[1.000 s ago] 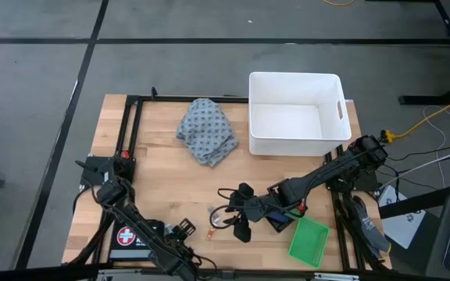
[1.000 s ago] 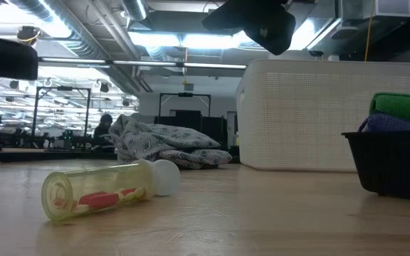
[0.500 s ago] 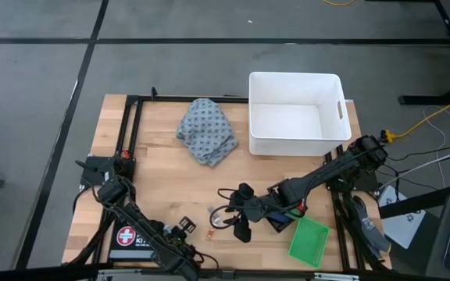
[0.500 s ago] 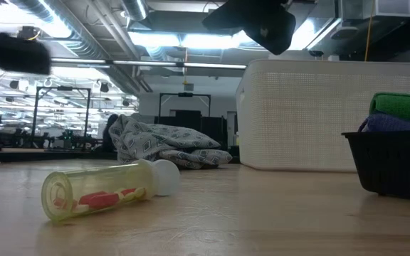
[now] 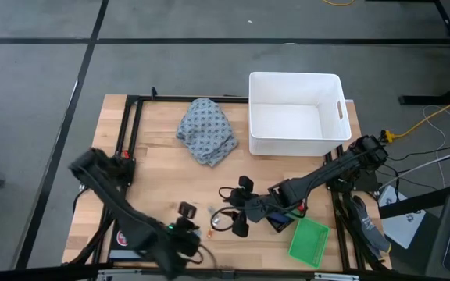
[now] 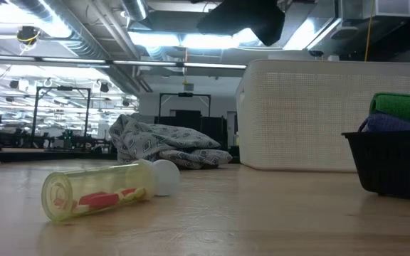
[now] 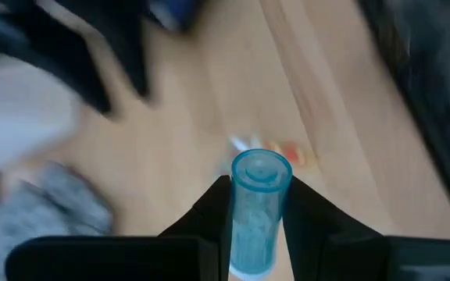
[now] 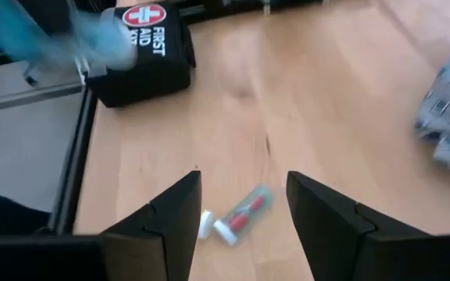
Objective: Pick & Place Medicine items
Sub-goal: Put the blue pill bottle into the green bin
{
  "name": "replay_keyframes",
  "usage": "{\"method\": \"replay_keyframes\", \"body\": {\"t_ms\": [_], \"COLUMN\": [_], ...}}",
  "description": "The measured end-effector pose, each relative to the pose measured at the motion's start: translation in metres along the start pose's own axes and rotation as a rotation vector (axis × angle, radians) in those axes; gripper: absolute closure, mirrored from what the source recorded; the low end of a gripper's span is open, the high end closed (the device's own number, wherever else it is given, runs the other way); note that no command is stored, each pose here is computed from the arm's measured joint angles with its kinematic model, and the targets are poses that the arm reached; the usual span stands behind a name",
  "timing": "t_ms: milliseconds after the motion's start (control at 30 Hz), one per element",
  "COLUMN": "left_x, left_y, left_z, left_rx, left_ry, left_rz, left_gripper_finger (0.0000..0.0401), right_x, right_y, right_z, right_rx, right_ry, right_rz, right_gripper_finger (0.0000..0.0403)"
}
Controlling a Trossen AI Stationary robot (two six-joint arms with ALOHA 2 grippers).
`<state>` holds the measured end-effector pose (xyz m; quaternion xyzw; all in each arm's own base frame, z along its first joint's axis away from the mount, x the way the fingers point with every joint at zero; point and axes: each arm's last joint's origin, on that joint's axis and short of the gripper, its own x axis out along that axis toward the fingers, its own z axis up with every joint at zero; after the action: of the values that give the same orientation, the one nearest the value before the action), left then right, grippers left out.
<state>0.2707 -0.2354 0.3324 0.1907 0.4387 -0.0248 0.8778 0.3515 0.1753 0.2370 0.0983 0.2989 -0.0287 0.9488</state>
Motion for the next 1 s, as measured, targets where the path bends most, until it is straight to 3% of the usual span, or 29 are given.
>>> {"method": "replay_keyframes", "body": {"t_ms": [167, 300, 533, 767, 1000], "left_x": [-0.059, -0.078, -0.066, -0.040, -0.025], "left_y": [0.014, 0.015, 0.018, 0.035, 0.059], "left_z": [-0.002, -0.006, -0.015, -0.010, -0.003], "left_rx": [-0.065, -0.094, -0.115, -0.109, -0.086], "left_ry": [-0.320, -0.517, -0.733, -0.919, -0.934], "left_rz": [0.134, 0.155, 0.167, 0.120, 0.091], "left_gripper_finger": [0.0330, 0.0329, 0.0329, 0.0326, 0.0330], "right_x": [-0.004, -0.014, -0.033, -0.037, -0.038], "right_y": [0.010, 0.030, 0.054, 0.060, 0.061], "right_z": [0.003, 0.013, 0.021, 0.019, 0.018], "right_rx": [-0.099, -0.223, -0.372, -0.390, -0.393], "right_ry": [-0.102, -0.286, -0.493, -0.509, -0.508], "right_rz": [-0.026, -0.013, -0.018, -0.013, -0.002], "right_gripper_finger": [0.0213, 0.0213, 0.0213, 0.0213, 0.0213]}}
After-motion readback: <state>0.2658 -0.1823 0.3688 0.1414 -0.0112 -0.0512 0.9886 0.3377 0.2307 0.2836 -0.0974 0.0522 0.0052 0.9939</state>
